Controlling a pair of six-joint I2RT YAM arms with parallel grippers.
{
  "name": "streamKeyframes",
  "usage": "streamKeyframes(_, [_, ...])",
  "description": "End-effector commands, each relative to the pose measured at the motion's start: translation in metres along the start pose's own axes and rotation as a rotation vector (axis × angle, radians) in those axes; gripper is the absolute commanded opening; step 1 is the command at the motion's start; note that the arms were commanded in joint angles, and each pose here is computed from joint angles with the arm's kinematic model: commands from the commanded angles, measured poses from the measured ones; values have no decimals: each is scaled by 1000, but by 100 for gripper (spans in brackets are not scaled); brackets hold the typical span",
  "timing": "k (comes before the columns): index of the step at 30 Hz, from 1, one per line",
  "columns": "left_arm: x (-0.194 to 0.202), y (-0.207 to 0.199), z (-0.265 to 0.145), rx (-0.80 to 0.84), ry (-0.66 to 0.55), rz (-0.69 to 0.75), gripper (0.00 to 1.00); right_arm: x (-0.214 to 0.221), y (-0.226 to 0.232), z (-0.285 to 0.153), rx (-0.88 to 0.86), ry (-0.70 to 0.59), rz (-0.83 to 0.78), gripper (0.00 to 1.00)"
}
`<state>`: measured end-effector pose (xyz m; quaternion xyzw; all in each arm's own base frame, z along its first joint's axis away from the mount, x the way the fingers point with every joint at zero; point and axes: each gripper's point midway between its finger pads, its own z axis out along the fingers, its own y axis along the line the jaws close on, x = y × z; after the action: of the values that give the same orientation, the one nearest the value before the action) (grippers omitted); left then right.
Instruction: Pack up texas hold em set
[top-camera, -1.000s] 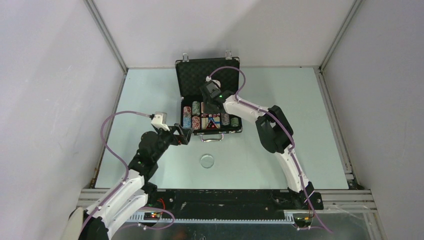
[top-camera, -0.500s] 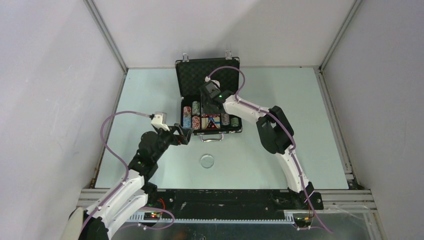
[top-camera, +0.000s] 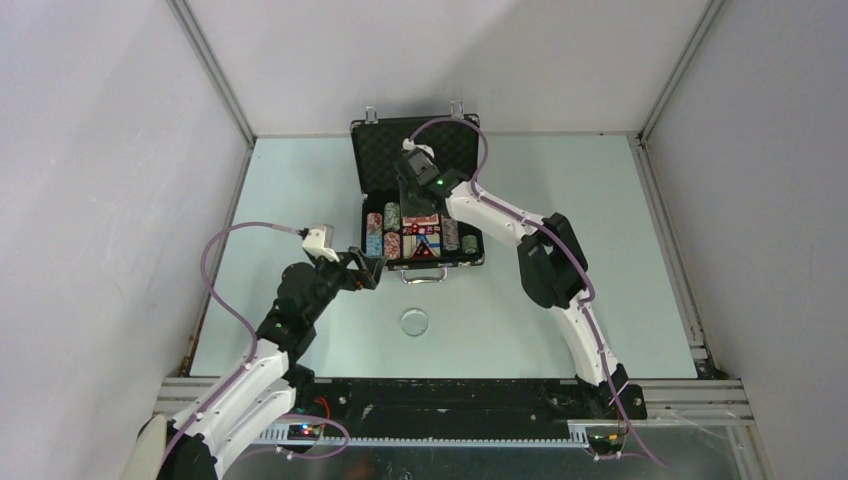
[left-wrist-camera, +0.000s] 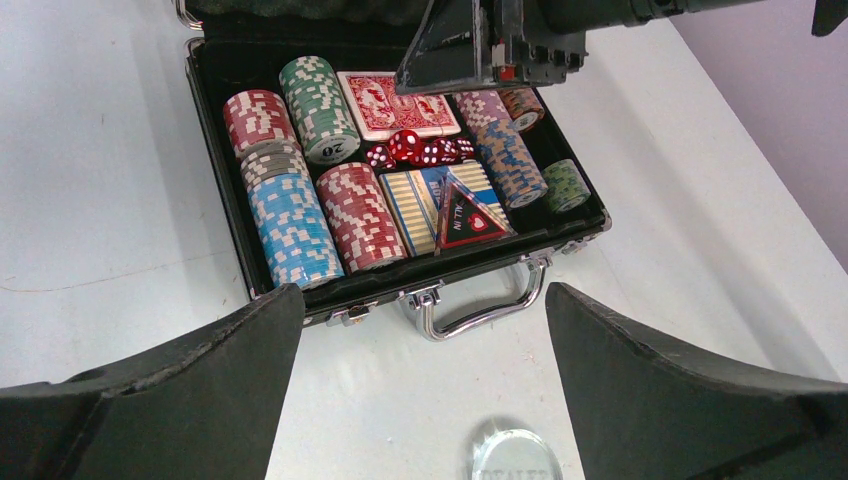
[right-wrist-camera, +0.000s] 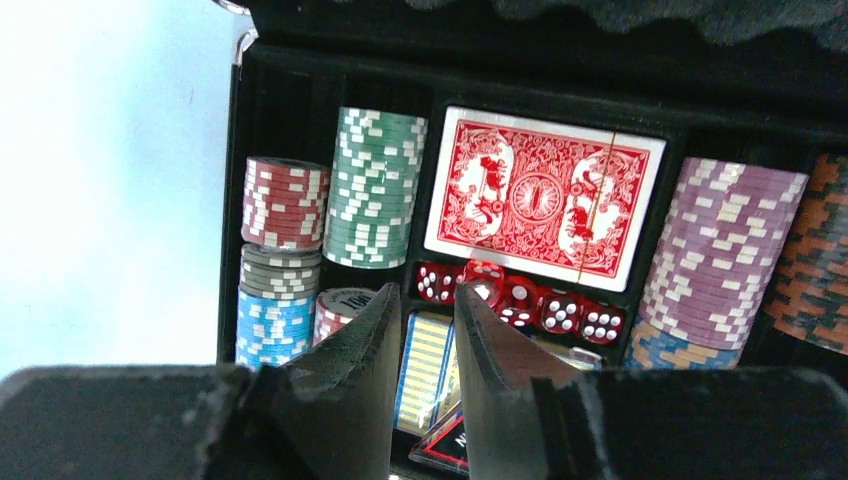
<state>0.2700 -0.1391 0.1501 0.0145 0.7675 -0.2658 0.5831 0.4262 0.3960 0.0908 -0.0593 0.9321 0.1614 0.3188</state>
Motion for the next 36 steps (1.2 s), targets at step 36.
streamKeyframes(36, [-10,-3,7,-9,-8,38,100,-50,-8,-48,-36,-59,-68,25])
